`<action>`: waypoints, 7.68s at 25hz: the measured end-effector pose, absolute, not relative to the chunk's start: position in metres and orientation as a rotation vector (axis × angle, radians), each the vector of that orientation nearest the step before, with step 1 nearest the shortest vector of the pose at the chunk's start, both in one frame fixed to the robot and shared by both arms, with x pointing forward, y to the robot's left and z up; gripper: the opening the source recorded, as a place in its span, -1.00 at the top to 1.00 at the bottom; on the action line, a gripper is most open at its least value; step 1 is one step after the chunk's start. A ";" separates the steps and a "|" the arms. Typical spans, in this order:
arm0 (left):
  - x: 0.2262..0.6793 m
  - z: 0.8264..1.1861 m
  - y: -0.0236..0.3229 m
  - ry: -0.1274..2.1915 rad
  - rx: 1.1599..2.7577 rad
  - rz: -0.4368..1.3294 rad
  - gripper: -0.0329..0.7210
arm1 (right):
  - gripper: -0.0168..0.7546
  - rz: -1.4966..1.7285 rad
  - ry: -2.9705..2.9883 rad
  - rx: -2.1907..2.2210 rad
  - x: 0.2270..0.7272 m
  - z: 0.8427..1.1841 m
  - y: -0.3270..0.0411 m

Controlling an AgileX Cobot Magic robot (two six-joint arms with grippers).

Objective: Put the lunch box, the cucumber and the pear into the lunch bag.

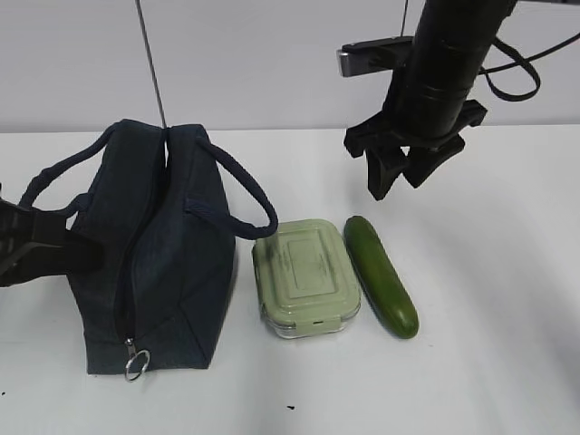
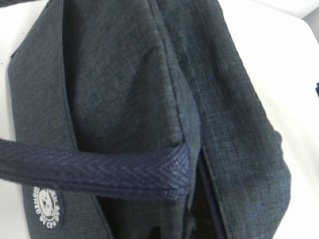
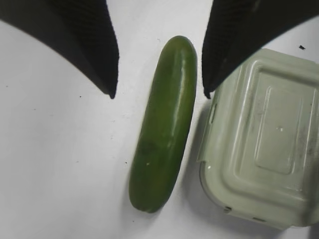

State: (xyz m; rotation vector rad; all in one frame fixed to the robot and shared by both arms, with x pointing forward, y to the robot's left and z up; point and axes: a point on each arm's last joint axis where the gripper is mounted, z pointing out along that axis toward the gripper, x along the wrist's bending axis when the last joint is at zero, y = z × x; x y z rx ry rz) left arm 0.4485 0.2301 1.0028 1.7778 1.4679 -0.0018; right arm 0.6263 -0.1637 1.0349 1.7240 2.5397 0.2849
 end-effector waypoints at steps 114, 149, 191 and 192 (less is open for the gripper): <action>0.450 1.006 0.228 1.487 1.707 -0.039 0.96 | -0.18 1.291 2.839 1.912 0.638 0.989 -0.009; 0.448 1.005 0.226 1.479 1.715 -0.066 0.96 | -0.32 0.828 2.521 1.351 0.654 1.117 -0.074; 0.448 1.005 0.226 1.478 1.715 -0.067 0.96 | -0.32 0.968 2.785 1.829 0.609 1.010 -0.227; 0.448 1.005 0.226 1.478 1.715 -0.067 0.96 | -0.32 1.005 2.803 1.822 0.606 1.005 -0.226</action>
